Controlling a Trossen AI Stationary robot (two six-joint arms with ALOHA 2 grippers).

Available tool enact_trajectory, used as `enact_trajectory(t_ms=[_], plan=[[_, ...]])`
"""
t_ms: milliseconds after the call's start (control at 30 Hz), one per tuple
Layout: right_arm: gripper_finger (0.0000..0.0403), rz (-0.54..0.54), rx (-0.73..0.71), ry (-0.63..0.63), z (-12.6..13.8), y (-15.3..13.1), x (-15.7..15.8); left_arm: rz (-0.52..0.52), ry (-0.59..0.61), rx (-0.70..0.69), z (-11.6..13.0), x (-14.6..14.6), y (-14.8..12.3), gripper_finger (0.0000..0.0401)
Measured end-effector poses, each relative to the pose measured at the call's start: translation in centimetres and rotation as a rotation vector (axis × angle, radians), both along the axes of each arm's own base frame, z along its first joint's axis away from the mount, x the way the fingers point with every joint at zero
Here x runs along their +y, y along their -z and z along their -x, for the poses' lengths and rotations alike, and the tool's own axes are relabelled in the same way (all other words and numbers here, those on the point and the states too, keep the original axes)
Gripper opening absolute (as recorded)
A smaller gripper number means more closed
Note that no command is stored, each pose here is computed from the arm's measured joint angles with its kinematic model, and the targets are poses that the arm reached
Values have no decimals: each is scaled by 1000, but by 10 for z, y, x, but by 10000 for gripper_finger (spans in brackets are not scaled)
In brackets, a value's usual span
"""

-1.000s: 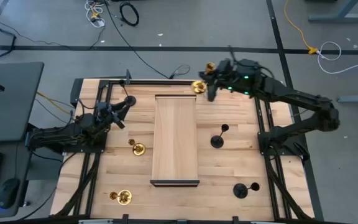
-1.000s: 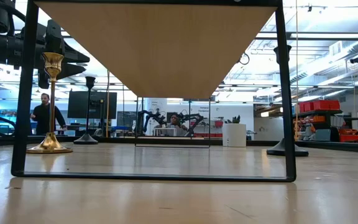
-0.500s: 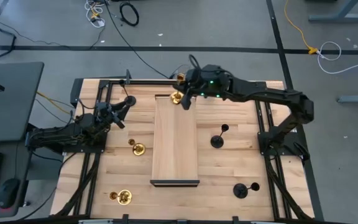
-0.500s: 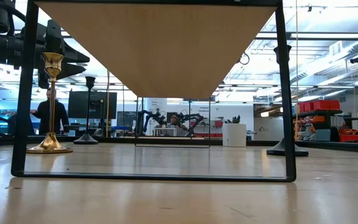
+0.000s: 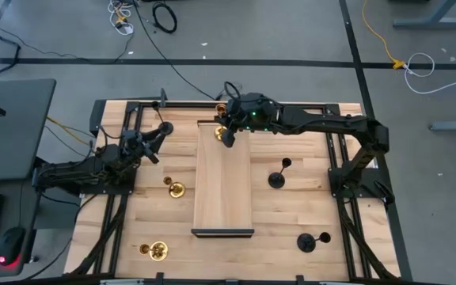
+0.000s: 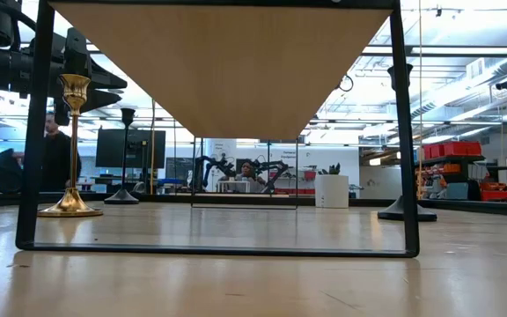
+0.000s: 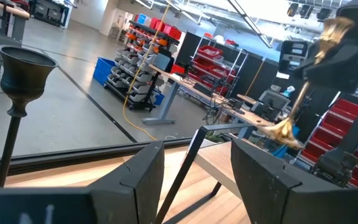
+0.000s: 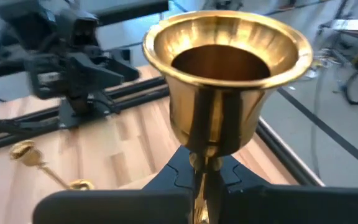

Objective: Pick & Place candle stick holders
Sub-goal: Put the top right gold candle holder on the shelf

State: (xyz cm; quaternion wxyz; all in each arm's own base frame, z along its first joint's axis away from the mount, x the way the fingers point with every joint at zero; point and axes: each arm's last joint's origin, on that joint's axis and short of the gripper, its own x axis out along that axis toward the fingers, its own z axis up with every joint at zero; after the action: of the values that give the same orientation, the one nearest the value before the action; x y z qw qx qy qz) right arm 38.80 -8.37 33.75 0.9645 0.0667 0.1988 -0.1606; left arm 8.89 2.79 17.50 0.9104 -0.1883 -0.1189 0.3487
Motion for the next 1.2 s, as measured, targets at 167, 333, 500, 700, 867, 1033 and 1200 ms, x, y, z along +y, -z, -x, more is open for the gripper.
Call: enact_trajectory(t_ms=[167,333,500,700,867,1033,1200], plan=[[4,2,5,8,-4,5,-1,0,1,5,0,0,0,188],[4,1,43,26,-11,19,-6,1,0,5,0,0,0,188],[4,14,77,32,-14,28,-11,0,3,4,0,0,0,188],[4,23,85,70,-12,29,-18,1,4,3,0,0,0,188],[4,-3,82,61,-12,29,-20,1,4,3,0,0,0,188],[4,1,84,52,-12,29,-19,1,3,3,0,0,0,188],[4,3,86,42,-12,29,-18,1,4,3,0,0,0,188]])
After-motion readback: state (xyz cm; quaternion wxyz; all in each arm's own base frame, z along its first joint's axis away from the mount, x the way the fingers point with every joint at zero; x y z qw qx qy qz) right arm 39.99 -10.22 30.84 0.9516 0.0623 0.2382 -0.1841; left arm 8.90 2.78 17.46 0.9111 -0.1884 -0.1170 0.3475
